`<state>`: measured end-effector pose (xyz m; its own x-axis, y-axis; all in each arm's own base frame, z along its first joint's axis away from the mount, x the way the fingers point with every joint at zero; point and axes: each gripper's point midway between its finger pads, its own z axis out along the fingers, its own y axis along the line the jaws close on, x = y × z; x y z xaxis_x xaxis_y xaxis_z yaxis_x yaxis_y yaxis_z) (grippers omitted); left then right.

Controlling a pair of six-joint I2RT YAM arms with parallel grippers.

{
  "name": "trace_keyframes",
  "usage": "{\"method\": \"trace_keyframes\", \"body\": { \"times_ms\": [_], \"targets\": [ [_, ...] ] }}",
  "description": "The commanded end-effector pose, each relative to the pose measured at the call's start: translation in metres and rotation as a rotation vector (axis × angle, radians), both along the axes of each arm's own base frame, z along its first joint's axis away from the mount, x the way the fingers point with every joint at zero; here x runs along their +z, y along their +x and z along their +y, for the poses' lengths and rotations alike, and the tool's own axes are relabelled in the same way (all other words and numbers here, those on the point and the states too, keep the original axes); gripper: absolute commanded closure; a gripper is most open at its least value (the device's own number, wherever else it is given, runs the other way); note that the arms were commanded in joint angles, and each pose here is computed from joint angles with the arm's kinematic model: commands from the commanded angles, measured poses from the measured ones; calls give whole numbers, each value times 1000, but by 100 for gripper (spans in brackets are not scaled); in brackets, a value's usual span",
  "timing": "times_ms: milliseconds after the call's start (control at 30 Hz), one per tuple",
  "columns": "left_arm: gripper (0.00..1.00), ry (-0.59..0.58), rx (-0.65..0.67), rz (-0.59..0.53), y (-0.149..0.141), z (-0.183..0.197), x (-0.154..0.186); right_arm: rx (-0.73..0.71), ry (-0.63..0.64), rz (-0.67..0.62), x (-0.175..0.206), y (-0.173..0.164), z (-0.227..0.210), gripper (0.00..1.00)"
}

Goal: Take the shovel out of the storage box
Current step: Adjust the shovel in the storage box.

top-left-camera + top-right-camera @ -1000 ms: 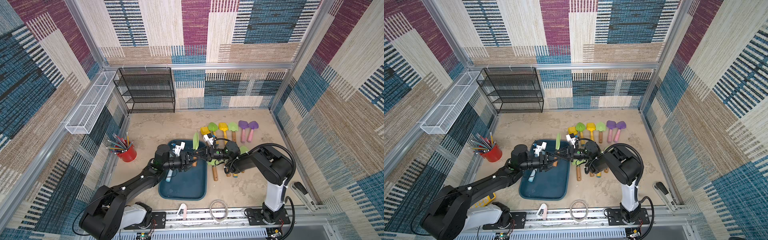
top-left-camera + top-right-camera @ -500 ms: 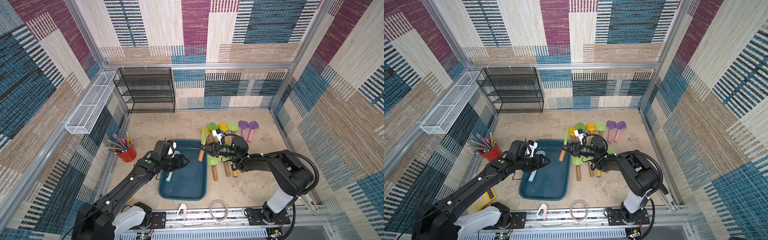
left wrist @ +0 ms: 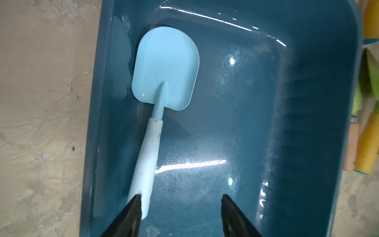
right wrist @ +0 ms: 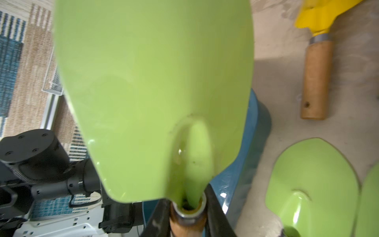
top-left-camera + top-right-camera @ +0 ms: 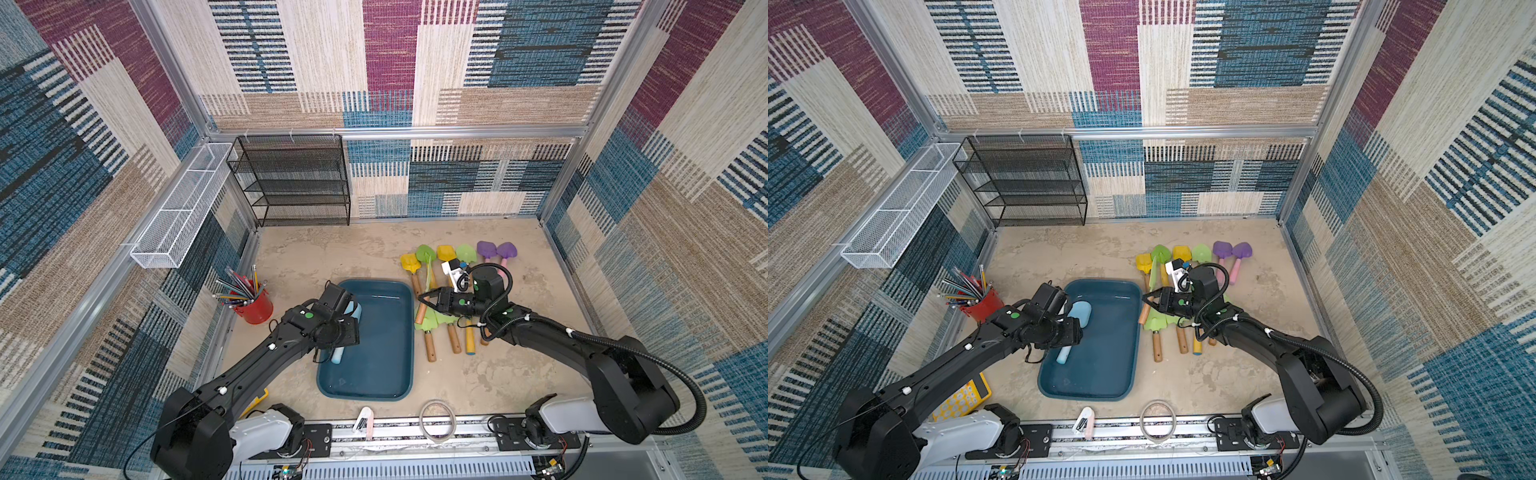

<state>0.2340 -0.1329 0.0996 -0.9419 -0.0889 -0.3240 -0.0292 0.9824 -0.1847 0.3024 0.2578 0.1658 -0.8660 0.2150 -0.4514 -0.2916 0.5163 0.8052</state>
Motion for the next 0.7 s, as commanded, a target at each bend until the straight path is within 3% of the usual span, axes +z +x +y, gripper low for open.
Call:
{"method": "trace_keyframes", "body": {
  "times_ms": [0, 667],
  "targets": [
    [35, 120, -3, 20, -2, 15, -8, -58, -126, -27, -8, 3, -18, 77],
    [35, 263, -50, 94, 1, 11, -47, -358, -462, -70, 0, 13, -117, 75]
  ]
}}
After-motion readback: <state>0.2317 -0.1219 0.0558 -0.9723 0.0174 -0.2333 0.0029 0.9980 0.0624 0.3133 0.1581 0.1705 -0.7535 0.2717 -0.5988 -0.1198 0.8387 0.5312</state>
